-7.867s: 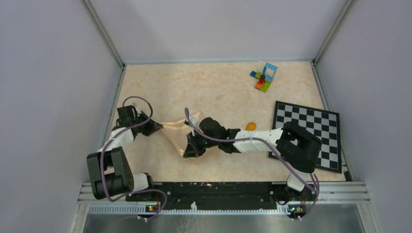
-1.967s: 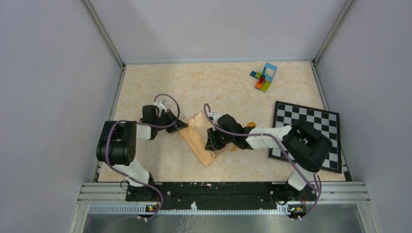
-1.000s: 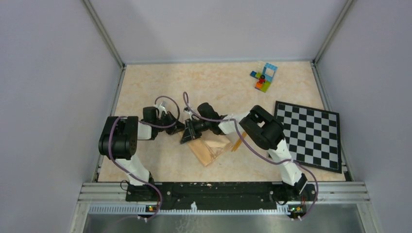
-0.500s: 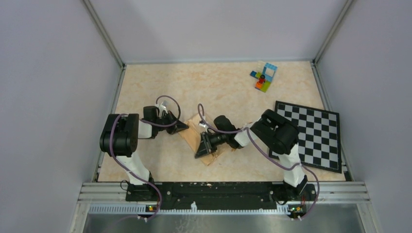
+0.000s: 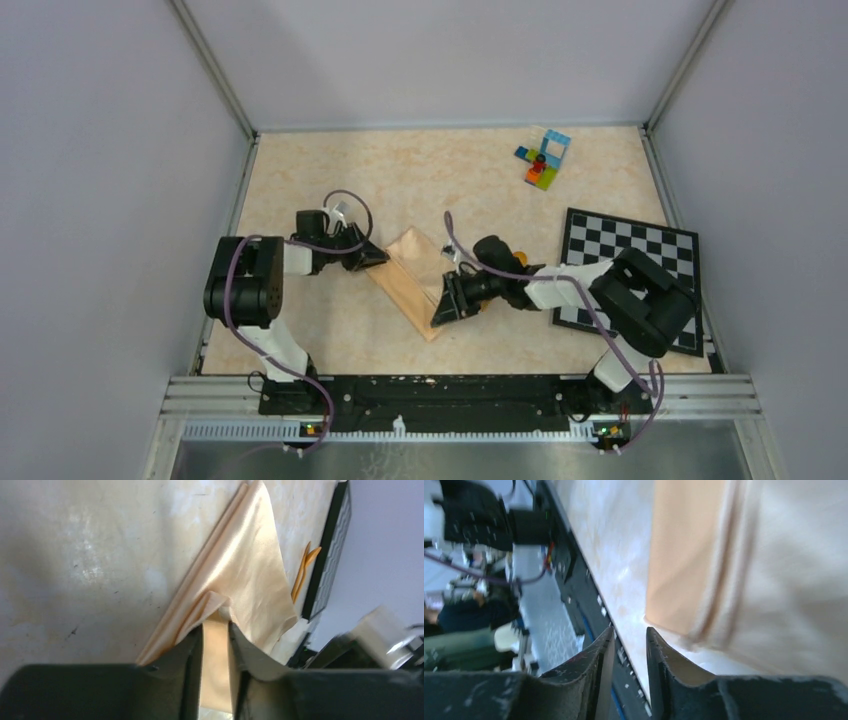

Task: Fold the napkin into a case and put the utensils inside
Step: Smooth out the lower triangle-folded napkin at the center of the board, then move the 2/3-rectangle-folded napkin to the center of the board.

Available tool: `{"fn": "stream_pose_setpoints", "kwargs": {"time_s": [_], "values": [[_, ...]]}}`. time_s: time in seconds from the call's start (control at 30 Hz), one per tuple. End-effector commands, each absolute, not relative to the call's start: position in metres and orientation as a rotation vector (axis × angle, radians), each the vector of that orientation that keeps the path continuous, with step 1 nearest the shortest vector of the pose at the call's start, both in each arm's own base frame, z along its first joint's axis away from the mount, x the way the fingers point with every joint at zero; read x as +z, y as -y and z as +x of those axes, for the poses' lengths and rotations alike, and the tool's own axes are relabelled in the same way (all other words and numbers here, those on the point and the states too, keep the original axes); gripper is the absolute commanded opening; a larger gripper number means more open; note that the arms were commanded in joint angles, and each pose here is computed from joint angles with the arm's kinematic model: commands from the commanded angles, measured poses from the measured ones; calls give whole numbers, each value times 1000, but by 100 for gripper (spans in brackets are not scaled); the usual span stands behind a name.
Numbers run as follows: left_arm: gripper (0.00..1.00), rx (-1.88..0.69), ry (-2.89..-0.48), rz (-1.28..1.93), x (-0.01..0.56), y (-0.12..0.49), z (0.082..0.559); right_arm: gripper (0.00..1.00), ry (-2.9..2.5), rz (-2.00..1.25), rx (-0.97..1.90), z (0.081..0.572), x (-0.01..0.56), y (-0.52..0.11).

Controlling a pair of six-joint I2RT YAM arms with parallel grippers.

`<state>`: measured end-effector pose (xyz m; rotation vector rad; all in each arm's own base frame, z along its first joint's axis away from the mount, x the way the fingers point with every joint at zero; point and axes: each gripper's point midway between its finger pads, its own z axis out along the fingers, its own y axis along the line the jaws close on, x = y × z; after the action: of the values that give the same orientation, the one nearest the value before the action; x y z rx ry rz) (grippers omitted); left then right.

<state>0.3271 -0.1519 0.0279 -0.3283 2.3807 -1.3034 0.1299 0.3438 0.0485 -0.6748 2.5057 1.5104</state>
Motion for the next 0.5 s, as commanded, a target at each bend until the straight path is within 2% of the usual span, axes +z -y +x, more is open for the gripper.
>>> {"fn": "stream_pose_setpoints", "kwargs": {"time_s": [0.0, 0.13, 0.23, 0.3, 0.4, 0.47], "values": [[38, -1204, -2355, -230, 69, 146, 340, 32, -2414, -542, 1334, 213, 75, -324], [50, -1103, -2393, -296, 92, 138, 332, 34, -2479, -468, 1215, 257, 56, -318], [50, -1027, -2461, -431, 86, 129, 312, 32, -2494, -434, 1158, 272, 44, -321], [43, -1003, -2492, -492, 78, 127, 295, 30, -2512, -376, 1093, 278, 36, -317], [26, -961, -2490, -574, 63, 121, 276, 23, -2515, -314, 1048, 273, 26, -317], [23, -923, -2486, -618, 51, 116, 271, 19, -2520, -290, 1018, 267, 19, -321]]}}
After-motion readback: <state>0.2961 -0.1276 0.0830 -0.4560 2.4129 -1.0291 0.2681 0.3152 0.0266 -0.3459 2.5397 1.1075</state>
